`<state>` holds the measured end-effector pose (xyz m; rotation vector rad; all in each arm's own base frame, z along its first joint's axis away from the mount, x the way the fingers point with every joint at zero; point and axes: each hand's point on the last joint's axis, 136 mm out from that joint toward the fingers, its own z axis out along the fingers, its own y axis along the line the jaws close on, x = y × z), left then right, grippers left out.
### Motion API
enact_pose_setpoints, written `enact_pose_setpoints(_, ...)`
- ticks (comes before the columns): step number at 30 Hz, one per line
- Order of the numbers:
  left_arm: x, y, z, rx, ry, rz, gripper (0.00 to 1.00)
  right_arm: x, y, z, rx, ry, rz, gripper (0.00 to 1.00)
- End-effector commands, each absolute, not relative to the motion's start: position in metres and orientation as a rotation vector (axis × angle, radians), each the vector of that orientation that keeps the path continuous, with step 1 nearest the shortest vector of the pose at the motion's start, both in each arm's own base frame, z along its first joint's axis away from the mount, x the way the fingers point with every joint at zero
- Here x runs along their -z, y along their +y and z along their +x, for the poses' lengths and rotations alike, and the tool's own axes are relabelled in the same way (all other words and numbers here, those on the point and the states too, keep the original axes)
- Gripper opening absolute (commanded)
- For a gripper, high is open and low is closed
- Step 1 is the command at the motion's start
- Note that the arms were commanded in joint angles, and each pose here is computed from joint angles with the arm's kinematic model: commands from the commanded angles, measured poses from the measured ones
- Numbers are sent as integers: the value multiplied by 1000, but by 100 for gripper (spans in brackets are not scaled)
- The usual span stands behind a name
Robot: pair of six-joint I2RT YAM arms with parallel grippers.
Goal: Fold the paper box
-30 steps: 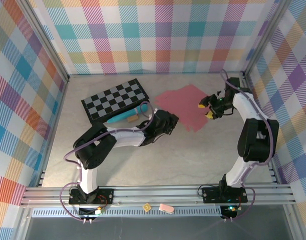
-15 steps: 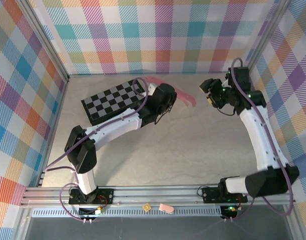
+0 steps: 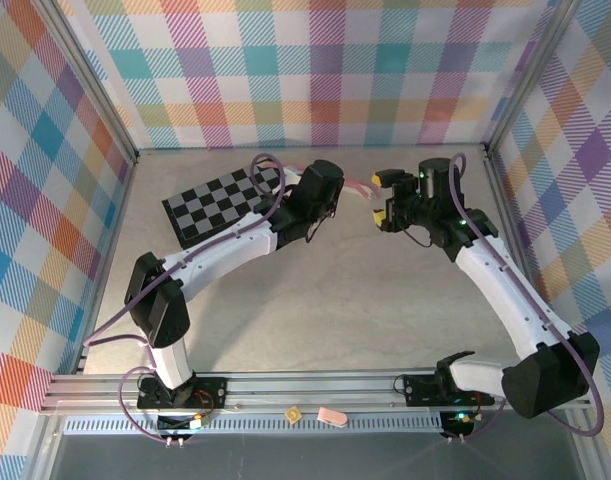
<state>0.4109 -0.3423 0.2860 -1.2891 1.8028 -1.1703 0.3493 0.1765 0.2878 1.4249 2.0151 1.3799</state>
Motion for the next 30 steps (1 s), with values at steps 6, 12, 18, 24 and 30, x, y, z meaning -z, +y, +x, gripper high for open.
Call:
enact_pose_setpoints(6,-300,-334,413,1296,1695,-1355,0,-286,180,385,-1505,1797,1596,69)
enact_pose_setpoints(12,-303,-333,409,1322,1695,-1346,0,-282,174,403,-1494,1766,1603,59)
enact_pose_setpoints(18,-306,-331,408,1330,1684,-1337,0,-273,168,403,-1430,1804,1633,42)
enact_pose_setpoints(24,-309,-337,409,1365,1686,-1324,0,-260,161,407,-1412,1791,1651,35)
enact_pose_setpoints(30,-312,-341,410,1378,1690,-1304,0,-261,159,416,-1398,1797,1632,30)
